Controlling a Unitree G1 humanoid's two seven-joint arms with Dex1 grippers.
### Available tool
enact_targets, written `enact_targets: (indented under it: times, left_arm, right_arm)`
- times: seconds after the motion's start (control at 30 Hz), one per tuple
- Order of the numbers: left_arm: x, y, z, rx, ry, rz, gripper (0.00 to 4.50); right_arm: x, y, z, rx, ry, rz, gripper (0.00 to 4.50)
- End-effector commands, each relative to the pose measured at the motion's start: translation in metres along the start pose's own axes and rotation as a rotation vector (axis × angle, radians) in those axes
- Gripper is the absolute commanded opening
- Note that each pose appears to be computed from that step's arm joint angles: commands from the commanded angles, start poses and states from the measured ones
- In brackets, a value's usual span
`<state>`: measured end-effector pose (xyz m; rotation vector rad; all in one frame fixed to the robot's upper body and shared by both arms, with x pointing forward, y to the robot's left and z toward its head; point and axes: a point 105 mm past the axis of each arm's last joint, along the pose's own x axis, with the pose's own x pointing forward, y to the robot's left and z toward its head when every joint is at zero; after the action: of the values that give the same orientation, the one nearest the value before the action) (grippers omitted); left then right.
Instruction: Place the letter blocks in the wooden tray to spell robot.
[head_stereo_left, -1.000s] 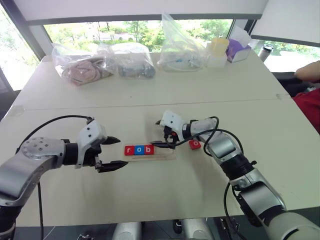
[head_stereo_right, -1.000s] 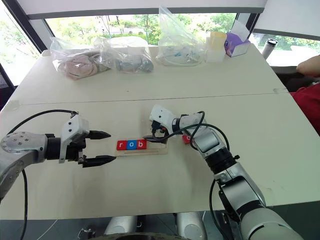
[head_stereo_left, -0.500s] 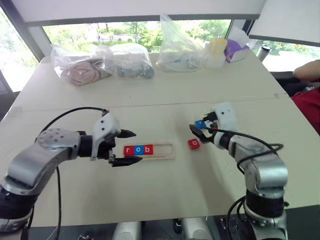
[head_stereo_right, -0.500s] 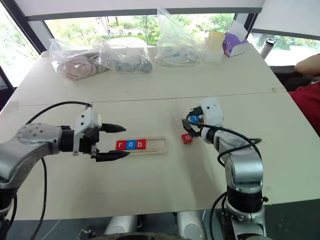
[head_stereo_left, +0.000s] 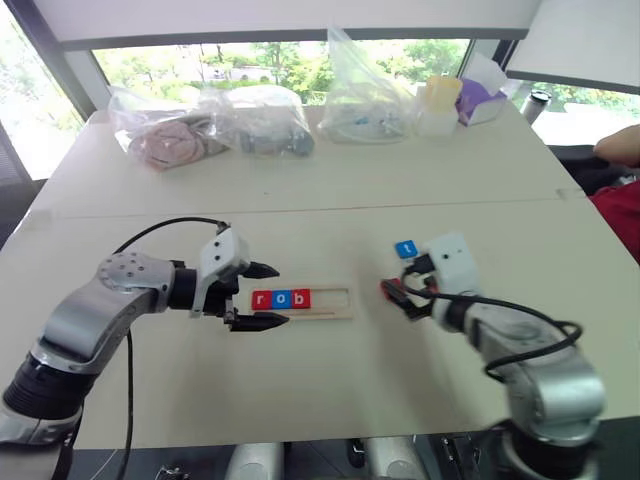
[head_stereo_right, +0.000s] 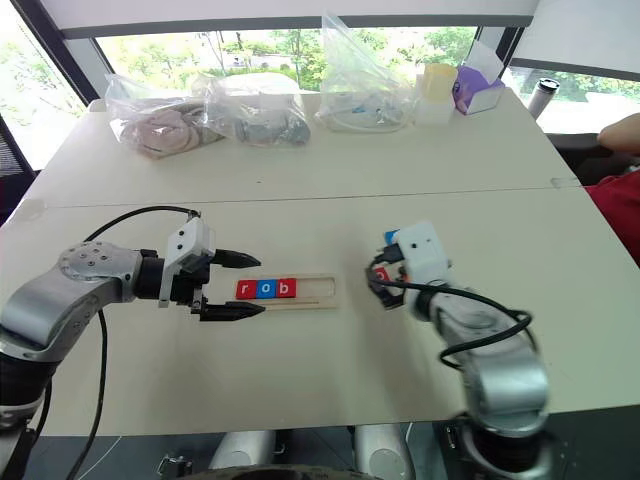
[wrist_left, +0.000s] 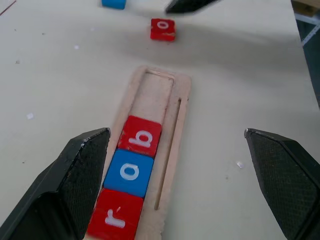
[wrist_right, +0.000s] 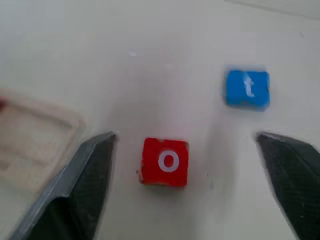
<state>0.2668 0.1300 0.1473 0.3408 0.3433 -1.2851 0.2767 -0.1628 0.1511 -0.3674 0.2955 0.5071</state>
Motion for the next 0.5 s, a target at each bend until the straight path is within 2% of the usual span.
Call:
enact_targets:
  times: [0.03,0.2,0.5]
  left_arm:
    - [-0.005,-0.003,0.007,0.040,-0.003,-0.025,4.50]
    - [-0.014,-0.019,0.036,0.091,-0.035,-0.127,4.50]
    - [-0.020,-0.023,0.044,0.130,-0.002,-0.113,4.50]
  right_arm:
    - [-0.015,-0.011,0.011,-0.108,-0.129,0.216,4.46]
    - [-0.015,-0.027,-0.014,-0.273,-0.050,0.439,4.46]
    - [0.026,-0.024,-0.026,-0.432,-0.064,0.688,4.46]
